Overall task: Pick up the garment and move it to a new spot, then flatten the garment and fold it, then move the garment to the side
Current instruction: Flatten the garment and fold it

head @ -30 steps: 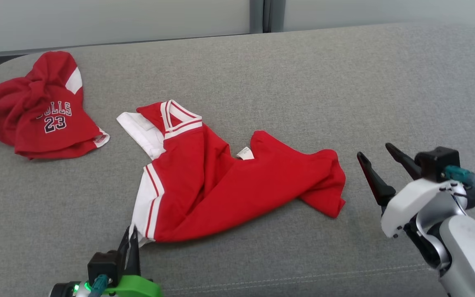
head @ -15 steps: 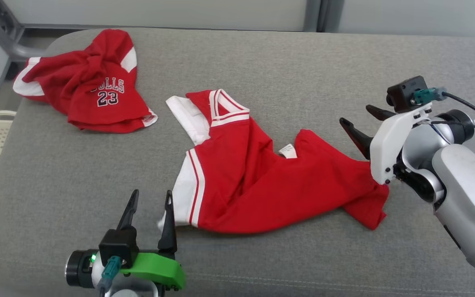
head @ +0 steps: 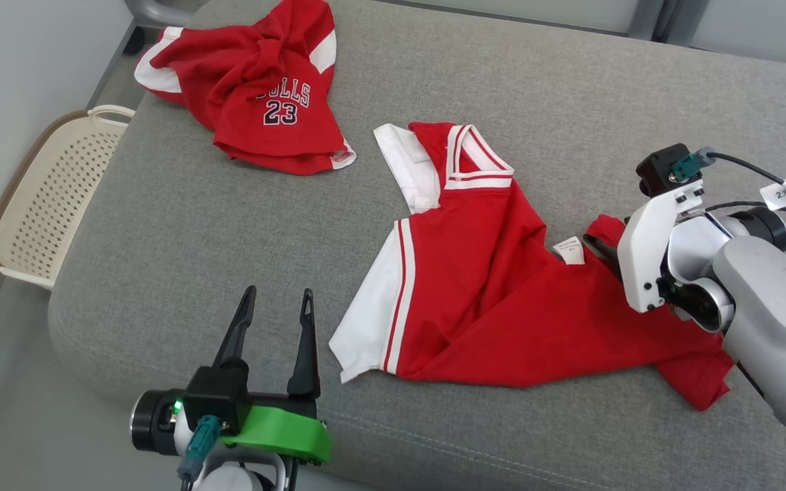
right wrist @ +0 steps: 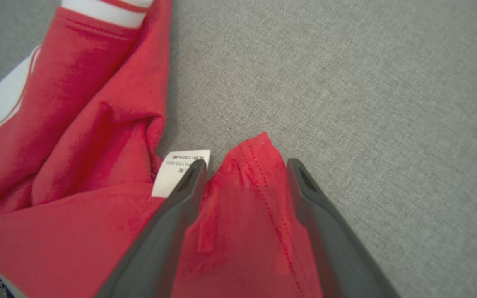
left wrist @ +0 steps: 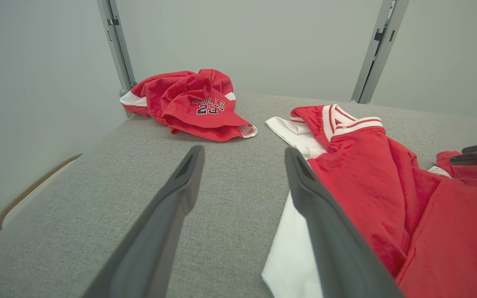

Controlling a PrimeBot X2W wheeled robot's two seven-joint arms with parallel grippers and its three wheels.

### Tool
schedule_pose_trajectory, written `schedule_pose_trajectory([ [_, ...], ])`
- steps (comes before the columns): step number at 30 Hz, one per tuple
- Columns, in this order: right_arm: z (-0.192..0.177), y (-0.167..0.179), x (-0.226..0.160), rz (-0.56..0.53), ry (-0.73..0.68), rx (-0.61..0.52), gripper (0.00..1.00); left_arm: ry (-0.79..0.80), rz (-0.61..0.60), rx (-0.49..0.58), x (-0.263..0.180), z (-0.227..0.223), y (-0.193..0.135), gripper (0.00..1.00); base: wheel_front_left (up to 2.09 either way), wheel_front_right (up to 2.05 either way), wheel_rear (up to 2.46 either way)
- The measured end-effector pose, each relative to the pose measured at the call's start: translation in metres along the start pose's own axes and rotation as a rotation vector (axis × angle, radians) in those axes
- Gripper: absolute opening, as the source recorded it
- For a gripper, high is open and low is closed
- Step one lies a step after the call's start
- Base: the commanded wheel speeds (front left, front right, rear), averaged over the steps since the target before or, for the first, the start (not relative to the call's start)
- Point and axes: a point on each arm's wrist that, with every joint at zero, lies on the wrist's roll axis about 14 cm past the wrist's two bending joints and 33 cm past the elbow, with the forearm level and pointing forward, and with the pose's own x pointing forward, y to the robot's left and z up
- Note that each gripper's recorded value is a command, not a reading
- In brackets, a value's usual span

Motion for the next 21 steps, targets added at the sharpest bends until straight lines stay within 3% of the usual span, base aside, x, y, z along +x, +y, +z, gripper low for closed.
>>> schedule_pose_trajectory([
  [4,-0.01,0.002,0.011,0.017,0.052,-0.001,1.0,0.006,0.021,0.0,-0.001,-0.002,0.005,1.0,0.0,0.0,0.0],
  [6,-0.019,0.003,0.015,0.024,0.088,0.008,0.47,0.009,0.024,0.002,-0.001,-0.003,0.007,1.0,0.0,0.0,0.0],
  [8,-0.024,0.001,0.017,0.024,0.109,0.005,0.22,0.01,0.028,0.002,0.0,-0.003,0.008,1.0,0.0,0.0,0.0],
  [9,-0.023,-0.001,0.017,0.021,0.111,0.0,0.0,0.011,0.029,0.0,0.0,-0.003,0.008,1.0,0.0,0.0,0.0],
  [14,-0.011,-0.012,0.015,-0.005,0.058,-0.01,0.0,0.009,0.022,0.001,0.002,-0.004,0.006,1.0,0.0,0.0,0.0],
  [21,0.051,-0.036,0.006,-0.077,-0.144,-0.092,0.0,0.006,0.012,0.002,0.005,-0.004,0.003,1.0,0.0,0.0,0.0],
])
